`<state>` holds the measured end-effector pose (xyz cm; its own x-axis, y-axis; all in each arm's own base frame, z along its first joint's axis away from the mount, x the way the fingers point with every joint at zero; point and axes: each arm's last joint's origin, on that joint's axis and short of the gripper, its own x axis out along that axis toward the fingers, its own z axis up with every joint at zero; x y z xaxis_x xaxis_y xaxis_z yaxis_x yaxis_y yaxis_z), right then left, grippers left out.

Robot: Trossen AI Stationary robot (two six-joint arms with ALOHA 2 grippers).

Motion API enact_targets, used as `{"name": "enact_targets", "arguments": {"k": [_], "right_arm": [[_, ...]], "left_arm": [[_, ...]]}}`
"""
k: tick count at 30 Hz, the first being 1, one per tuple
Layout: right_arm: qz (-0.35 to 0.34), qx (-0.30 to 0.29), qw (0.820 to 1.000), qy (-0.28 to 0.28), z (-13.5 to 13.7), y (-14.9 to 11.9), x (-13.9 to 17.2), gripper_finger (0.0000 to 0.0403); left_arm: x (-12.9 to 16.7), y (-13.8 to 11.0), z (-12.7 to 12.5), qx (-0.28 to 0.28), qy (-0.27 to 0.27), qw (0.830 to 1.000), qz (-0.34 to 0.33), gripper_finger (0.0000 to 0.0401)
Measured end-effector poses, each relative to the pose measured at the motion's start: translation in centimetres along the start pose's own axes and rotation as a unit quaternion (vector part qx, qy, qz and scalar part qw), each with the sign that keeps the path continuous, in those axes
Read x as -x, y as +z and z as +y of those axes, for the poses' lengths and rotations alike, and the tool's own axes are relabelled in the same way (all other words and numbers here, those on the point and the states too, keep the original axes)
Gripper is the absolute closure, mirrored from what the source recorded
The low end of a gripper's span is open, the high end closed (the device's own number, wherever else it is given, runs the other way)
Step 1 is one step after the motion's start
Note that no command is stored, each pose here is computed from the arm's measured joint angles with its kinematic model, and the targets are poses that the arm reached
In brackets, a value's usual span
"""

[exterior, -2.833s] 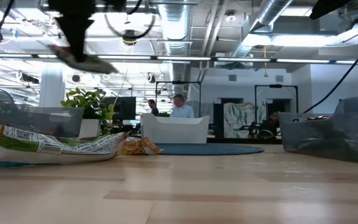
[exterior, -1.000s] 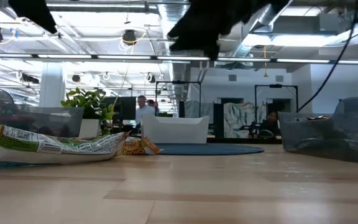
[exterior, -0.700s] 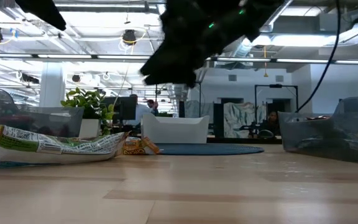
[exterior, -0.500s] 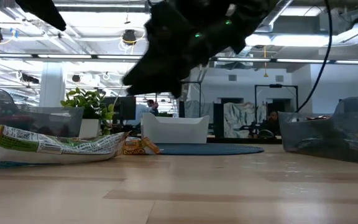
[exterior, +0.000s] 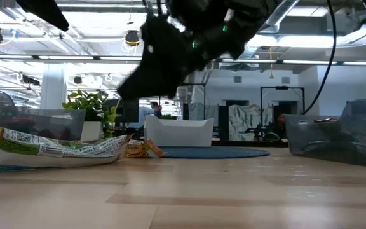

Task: Pick and place Granola Bars by type
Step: Put the yellow granola bar into the right black bin

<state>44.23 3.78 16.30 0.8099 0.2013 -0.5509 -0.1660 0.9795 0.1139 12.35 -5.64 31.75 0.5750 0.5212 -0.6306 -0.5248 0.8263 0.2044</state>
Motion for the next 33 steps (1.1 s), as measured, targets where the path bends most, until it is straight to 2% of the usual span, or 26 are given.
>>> {"name": "enact_targets", "arguments": {"k": [4, 6, 8, 10, 13, 16, 22, 33], "right_arm": [[-0.002, 0.002, 1.0, -0.003, 0.2, -0.5, -1.1, 0.0272], [0.029, -0.015, 0.999, -0.007, 0.1, -1.7, -1.3, 0.0272], [0.015, -0.028, 0.999, -0.015, 0.0, -1.8, -1.8, 0.0272], [0.002, -0.024, 1.0, -0.016, 0.3, -1.5, -2.0, 0.0271], [0.018, -0.007, 1.0, -0.018, 0.7, -2.1, -2.9, 0.0266], [0.051, -0.003, 0.998, -0.038, 1.2, -2.9, -3.4, 0.0256], [0.05, 0.005, 0.994, -0.099, 1.6, -2.6, -3.2, 0.0235], [0.07, 0.012, 0.993, -0.097, 1.9, -3.0, -3.1, 0.0226]], "left_arm": [[0.0, 0.0, 0.0, 0.005, 0.001, 1.0, -0.001, 0.0242], [0.0, 0.0, 0.0, 0.011, 0.001, 1.0, -0.001, 0.0242], [0.0, 0.0, 0.0, 0.015, 0.001, 1.0, -0.001, 0.0242], [0.0, 0.0, 0.0, 0.017, 0.001, 1.0, -0.001, 0.0242], [0.0, 0.0, 0.0, 0.018, 0.001, 1.0, -0.001, 0.0242], [0.0, 0.0, 0.0, 0.02, 0.0, 1.0, -0.002, 0.0242], [0.0, 0.1, -0.1, 0.027, -0.001, 1.0, -0.004, 0.0242], [0.0, 0.1, -0.2, 0.032, -0.004, 0.999, -0.006, 0.0242]]}}
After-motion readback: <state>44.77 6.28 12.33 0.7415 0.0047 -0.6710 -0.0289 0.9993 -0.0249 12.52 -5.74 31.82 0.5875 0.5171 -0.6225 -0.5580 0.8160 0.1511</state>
